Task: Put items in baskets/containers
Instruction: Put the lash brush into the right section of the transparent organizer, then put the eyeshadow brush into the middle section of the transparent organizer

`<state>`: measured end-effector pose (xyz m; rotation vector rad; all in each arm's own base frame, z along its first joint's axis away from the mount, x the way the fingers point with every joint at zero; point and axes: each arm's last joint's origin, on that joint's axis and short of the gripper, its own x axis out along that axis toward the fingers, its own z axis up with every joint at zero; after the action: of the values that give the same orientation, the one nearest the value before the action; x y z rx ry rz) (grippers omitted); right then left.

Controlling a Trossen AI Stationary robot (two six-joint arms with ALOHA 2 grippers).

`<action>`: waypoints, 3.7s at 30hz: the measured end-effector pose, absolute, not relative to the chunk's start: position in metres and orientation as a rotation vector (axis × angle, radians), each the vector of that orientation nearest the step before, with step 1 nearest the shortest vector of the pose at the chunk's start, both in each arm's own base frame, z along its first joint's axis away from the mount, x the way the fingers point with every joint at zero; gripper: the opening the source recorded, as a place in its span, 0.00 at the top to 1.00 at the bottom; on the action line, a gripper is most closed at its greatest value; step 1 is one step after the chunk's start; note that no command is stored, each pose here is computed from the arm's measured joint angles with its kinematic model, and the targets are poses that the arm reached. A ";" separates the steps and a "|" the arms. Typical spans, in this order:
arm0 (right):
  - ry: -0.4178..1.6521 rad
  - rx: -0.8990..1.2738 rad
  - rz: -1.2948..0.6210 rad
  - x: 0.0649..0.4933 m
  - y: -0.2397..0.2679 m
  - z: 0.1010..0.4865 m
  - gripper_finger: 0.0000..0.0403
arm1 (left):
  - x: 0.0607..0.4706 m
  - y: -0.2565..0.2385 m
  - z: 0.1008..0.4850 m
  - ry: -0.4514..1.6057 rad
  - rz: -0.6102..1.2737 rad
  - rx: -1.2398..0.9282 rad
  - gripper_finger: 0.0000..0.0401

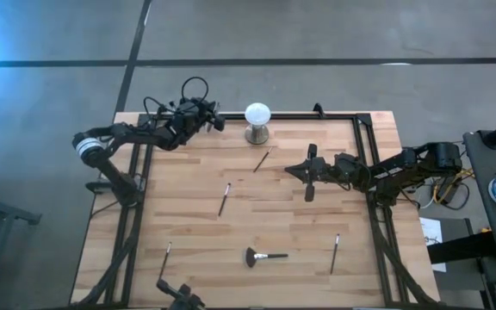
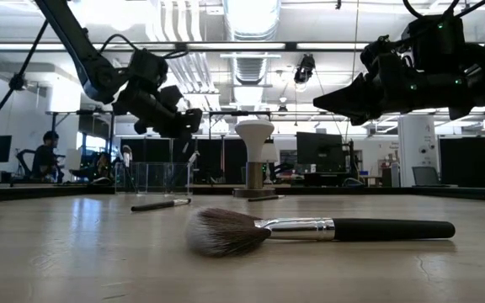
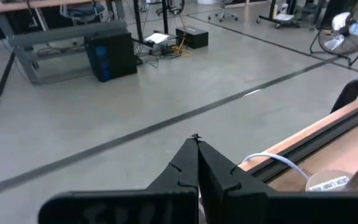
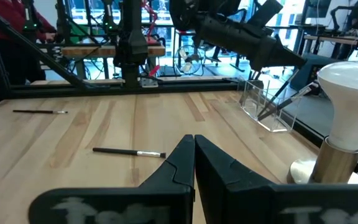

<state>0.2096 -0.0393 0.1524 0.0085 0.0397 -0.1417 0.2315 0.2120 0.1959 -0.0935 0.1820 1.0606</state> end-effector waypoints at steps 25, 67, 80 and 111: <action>0.039 0.012 -0.142 0.210 -0.039 0.152 0.98 | 0.249 0.224 0.223 0.396 0.987 -0.196 0.83; 0.039 0.009 -0.141 0.210 -0.039 0.153 0.98 | 0.277 -0.036 0.241 0.618 0.638 -0.519 0.98; 0.039 0.012 -0.141 0.210 -0.039 0.152 0.98 | 0.291 -0.035 0.199 0.704 0.806 -0.713 0.79; 0.040 0.012 -0.142 0.210 -0.039 0.152 0.98 | 0.317 0.006 0.138 0.850 0.900 -0.740 0.73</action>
<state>0.2096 -0.0393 0.1523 0.0120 0.0402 -0.1417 0.3173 0.0061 0.1380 -0.7400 0.8495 0.8998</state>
